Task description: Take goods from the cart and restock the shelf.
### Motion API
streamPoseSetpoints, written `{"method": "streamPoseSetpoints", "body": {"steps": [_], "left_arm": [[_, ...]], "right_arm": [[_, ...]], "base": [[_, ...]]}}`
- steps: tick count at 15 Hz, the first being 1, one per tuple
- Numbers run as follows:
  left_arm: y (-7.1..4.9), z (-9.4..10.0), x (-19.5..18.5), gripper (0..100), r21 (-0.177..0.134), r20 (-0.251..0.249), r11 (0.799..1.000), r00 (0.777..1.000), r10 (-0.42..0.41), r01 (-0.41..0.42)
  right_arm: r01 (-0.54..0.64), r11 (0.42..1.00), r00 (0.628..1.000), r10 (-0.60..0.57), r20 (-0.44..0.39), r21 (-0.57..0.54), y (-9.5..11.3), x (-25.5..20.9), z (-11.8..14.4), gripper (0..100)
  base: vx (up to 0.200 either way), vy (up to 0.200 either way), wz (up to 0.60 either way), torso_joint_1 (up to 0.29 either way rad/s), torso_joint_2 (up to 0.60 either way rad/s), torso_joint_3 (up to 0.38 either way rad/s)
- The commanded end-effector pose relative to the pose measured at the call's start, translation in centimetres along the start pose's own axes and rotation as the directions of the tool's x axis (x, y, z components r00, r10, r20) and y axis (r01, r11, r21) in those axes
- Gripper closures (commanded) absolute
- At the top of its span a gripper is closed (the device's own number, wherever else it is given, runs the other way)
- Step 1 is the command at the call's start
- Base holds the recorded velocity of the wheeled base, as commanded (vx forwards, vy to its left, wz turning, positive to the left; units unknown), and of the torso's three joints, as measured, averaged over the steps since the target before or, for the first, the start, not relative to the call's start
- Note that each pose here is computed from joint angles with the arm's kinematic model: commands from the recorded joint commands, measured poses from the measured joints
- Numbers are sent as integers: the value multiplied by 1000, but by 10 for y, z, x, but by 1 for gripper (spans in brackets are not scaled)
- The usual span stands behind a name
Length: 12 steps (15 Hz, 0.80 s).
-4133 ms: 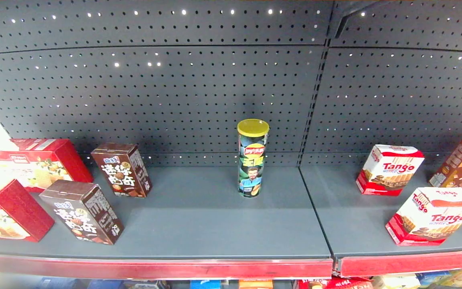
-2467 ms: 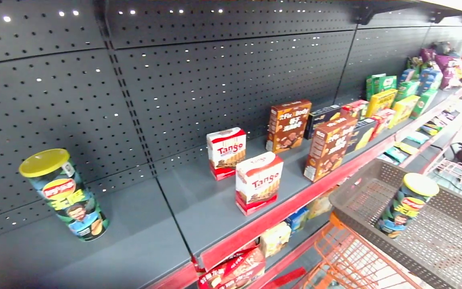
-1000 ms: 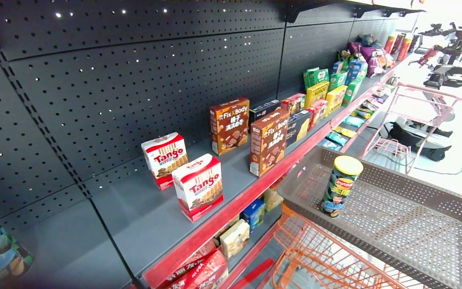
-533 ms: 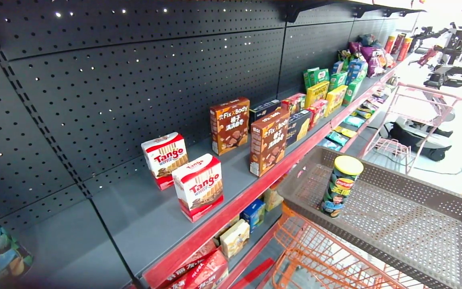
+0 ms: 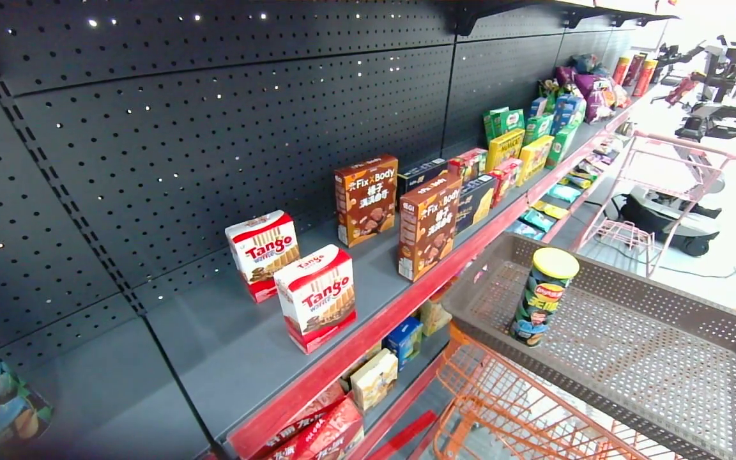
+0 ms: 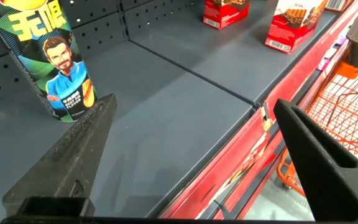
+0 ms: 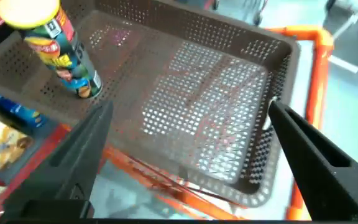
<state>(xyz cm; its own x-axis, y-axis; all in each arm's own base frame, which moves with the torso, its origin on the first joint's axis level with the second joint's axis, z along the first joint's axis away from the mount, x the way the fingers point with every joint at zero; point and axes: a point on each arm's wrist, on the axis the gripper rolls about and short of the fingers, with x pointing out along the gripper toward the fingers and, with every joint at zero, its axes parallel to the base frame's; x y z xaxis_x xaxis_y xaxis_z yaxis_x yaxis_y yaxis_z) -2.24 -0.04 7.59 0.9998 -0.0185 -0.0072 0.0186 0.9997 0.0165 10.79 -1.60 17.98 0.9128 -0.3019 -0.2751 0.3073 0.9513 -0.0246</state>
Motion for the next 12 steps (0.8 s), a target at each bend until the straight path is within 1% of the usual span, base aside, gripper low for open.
{"method": "streamPoseSetpoints", "body": {"steps": [1, 2, 4, 5, 6, 7, 8, 10, 12], "left_arm": [[0, 0, 0, 0, 0, -2, 1000, 1000, 0, 0], [0, 0, 0, 0, 0, -2, 1000, 1000, 0, 0], [0, 0, 0, 0, 0, 0, 1000, 1000, 0, 0], [0, 0, 0, 0, 0, -2, 1000, 1000, 0, 0], [0, 0, 0, 0, 0, 0, 1000, 1000, 0, 0], [0, 0, 0, 0, 0, -2, 1000, 1000, 0, 0], [0, 0, 0, 0, 0, -2, 1000, 1000, 0, 0], [0, 0, 0, 0, 0, 0, 1000, 1000, 0, 0], [0, 0, 0, 0, 0, -2, 1000, 1000, 0, 0]], "right_arm": [[16, 999, 994, -11, -109, 46, 13, 68, 12, 0], [16, 999, 994, -11, -109, 46, 13, 68, 12, 0], [-54, 997, 997, 57, -57, 61, 20, 112, 12, 0], [-71, 997, 997, 72, -31, 26, 21, 122, 11, 0], [-89, 996, 996, 89, -26, 3, 23, 127, 10, 0], [-168, 985, 985, 166, -37, -37, 27, 143, 1, 0], [-202, 979, 979, 201, -41, -37, 28, 144, -1, 0], [-294, 955, 955, 292, -45, -41, 33, 147, -1, 0], [-360, 930, 933, 358, -36, -78, 36, 156, 2, 0]], "base": [[0, 0, 0, 0, 0, 0], [0, 0, 0, 0, 0, 0], [0, 0, 0, 0, 0, 0], [0, 0, 0, 0, 0, 0], [0, 0, 0, 0, 0, 0], [0, 0, 0, 0, 0, 0], [0, 0, 0, 0, 0, 0], [0, 0, 0, 0, 0, 0], [0, 0, 0, 0, 0, 0]]}}
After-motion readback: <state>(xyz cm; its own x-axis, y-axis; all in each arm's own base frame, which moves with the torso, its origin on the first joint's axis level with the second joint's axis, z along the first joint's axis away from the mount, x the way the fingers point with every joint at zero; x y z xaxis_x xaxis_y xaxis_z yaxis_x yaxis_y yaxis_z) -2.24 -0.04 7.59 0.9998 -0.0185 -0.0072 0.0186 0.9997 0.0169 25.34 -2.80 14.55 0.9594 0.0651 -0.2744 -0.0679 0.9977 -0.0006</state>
